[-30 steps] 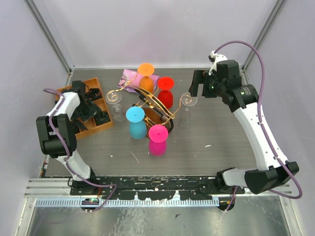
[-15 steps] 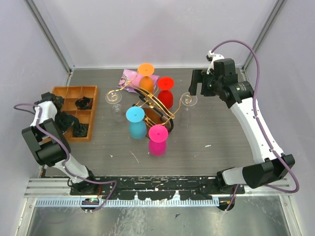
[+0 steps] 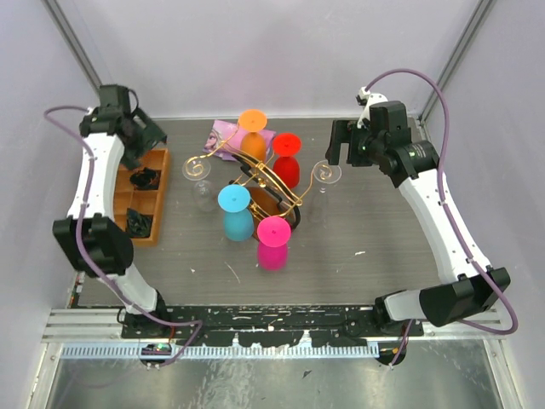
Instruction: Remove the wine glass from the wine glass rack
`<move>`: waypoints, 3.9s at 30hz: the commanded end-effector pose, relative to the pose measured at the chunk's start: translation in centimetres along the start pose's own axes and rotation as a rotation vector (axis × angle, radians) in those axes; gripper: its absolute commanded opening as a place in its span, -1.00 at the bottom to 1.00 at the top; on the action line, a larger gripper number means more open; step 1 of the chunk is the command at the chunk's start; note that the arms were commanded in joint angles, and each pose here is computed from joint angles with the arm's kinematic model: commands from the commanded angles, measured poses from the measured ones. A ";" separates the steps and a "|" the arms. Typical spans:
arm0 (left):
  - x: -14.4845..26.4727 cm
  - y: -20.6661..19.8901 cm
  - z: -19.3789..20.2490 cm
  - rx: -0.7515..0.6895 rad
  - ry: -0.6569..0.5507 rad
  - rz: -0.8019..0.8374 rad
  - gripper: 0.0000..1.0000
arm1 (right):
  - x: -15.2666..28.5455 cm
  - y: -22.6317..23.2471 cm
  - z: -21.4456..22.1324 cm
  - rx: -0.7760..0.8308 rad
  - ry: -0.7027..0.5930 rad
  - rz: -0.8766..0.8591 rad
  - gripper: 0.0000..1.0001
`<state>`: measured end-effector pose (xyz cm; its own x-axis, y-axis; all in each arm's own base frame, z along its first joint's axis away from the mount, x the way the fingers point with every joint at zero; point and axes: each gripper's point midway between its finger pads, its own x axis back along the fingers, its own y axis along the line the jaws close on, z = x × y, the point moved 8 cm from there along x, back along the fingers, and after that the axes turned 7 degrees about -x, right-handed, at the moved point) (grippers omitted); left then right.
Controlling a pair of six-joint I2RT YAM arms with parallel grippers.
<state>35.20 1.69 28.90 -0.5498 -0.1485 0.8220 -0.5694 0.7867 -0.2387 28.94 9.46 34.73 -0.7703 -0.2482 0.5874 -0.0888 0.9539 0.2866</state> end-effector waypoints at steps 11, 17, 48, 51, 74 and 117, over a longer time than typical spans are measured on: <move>-11.6 -14.7 -3.1 -0.162 0.092 0.297 0.90 | 1.5 1.4 -2.3 -0.037 -0.088 -0.082 1.00; -13.6 -18.3 -1.2 -0.198 0.149 0.529 0.93 | 0.0 1.1 -1.8 -0.036 -0.045 -0.065 1.00; -25.5 -12.6 -0.5 -0.094 0.206 0.256 0.87 | -2.3 2.1 -2.8 -0.053 -0.015 -0.119 1.00; -25.1 -12.1 -2.3 -0.063 0.161 0.277 0.87 | -2.3 2.3 -3.0 -0.057 -0.002 -0.129 0.96; -9.1 -12.2 -9.7 0.024 -0.021 0.570 0.89 | 3.0 0.7 1.6 -0.194 0.092 -0.225 0.58; 5.2 -3.7 -1.5 0.024 0.023 0.653 0.87 | 0.6 0.5 0.5 -0.414 0.003 -0.593 -0.99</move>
<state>36.98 -0.61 33.21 -0.7543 0.3453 0.5584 -0.1932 0.6961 -0.6914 27.22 9.35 32.30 -0.6477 -0.6498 0.3979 -0.0909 0.5844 0.8063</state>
